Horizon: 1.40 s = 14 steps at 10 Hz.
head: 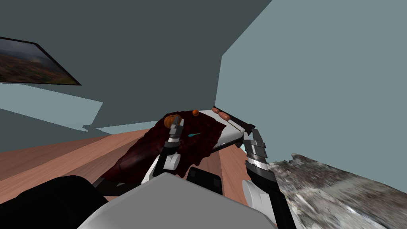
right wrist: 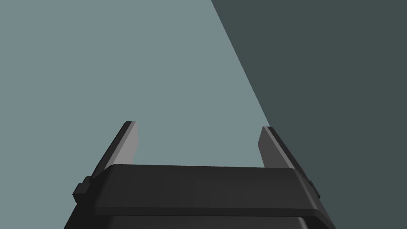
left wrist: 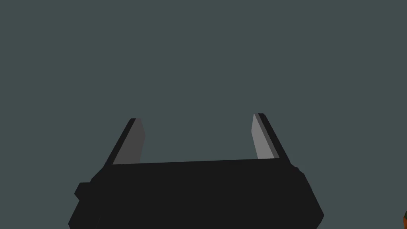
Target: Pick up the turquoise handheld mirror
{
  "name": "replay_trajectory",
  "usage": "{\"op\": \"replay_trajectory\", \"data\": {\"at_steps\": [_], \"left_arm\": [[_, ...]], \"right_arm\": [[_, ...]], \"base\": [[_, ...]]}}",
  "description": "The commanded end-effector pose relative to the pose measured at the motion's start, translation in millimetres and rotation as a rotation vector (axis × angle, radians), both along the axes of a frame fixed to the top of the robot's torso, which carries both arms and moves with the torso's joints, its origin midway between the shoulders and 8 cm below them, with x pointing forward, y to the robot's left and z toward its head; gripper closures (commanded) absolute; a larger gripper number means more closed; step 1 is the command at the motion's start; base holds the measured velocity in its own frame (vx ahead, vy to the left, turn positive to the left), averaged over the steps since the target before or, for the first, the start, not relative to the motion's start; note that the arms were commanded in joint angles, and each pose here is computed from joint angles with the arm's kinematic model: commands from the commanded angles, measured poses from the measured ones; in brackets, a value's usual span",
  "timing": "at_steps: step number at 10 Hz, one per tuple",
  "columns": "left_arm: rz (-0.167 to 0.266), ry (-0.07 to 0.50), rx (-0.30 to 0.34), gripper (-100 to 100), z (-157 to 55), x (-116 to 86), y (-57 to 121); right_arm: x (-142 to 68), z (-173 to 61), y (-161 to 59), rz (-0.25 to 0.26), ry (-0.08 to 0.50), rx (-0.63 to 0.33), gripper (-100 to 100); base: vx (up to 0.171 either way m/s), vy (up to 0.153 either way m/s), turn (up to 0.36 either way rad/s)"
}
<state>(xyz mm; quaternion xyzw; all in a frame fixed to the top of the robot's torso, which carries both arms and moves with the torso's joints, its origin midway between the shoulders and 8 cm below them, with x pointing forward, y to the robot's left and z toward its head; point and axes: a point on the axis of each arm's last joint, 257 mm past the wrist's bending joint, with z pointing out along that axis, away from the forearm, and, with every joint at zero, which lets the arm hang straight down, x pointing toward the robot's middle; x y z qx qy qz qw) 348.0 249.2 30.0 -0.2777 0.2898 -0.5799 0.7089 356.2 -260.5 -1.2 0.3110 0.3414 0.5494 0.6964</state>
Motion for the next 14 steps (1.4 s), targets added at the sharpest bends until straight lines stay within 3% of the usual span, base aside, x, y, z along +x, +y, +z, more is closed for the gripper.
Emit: {"op": "replay_trajectory", "data": {"at_steps": [1,6,7,12,14], "left_arm": [[-0.023,0.024,0.024,-100,-5.9,5.3,-3.7],[-0.102,0.17,0.036,-100,-43.7,42.0,-7.4],[-0.102,0.176,0.035,-100,-45.0,42.9,-7.2],[-0.137,0.306,-0.016,-100,-79.8,74.1,-3.2],[-0.16,0.383,-0.063,-100,-101.6,93.8,-0.8]], "right_arm": [[0.0,0.0,0.0,0.0,0.0,0.0,0],[0.0,0.0,0.0,0.0,0.0,0.0,0],[0.0,0.0,0.0,0.0,0.0,0.0,0],[0.0,0.0,0.0,0.0,0.0,0.0,0],[0.0,0.0,0.0,0.0,0.0,0.0,0]], "base": [[0.004,-0.006,0.005],[0.019,-0.024,0.009],[0.023,-0.024,0.005],[0.021,-0.028,0.007],[0.028,-0.038,0.008]]}}
